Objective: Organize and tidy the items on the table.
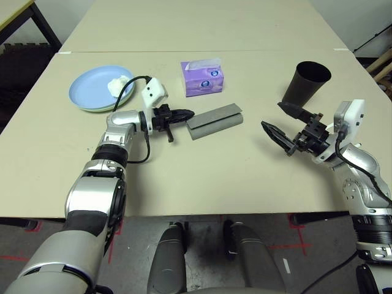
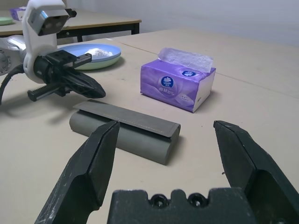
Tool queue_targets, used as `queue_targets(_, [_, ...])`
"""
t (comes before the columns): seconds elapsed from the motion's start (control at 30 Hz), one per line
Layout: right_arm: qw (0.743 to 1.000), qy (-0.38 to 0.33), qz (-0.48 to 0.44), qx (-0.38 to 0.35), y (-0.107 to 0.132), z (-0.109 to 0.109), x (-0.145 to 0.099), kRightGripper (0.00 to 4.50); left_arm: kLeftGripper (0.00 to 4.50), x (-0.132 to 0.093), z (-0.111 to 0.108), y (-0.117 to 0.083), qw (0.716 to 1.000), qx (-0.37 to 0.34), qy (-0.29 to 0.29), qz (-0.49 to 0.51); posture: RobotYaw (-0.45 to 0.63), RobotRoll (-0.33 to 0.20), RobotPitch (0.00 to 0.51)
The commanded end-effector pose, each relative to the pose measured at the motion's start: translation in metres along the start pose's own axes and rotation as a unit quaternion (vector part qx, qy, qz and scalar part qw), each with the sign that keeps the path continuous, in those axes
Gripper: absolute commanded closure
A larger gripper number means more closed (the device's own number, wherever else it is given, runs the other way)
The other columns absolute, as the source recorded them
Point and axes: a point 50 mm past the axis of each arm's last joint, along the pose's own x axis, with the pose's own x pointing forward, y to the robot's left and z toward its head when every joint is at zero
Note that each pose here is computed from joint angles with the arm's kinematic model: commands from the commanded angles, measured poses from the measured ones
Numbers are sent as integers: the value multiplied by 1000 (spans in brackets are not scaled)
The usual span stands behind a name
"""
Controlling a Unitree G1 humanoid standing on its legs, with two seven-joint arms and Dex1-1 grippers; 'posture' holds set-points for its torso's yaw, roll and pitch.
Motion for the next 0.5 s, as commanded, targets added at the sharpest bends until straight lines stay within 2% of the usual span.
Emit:
queue_targets(0.03, [1000,0,4,-1,0,1,0,0,4480,2,-4,-8,1000,-13,-7,-23,20,0,203])
queue_targets(0.17, [1000,1,7,-1,1,1,1,0,4480,4,5,-7,999,-12,-30,-30,26,0,202])
queue_targets(0.5, [1000,0,8,-2,1,2,2,0,4480,3,-1,-11,999,-17,-8,-38,19,0,200])
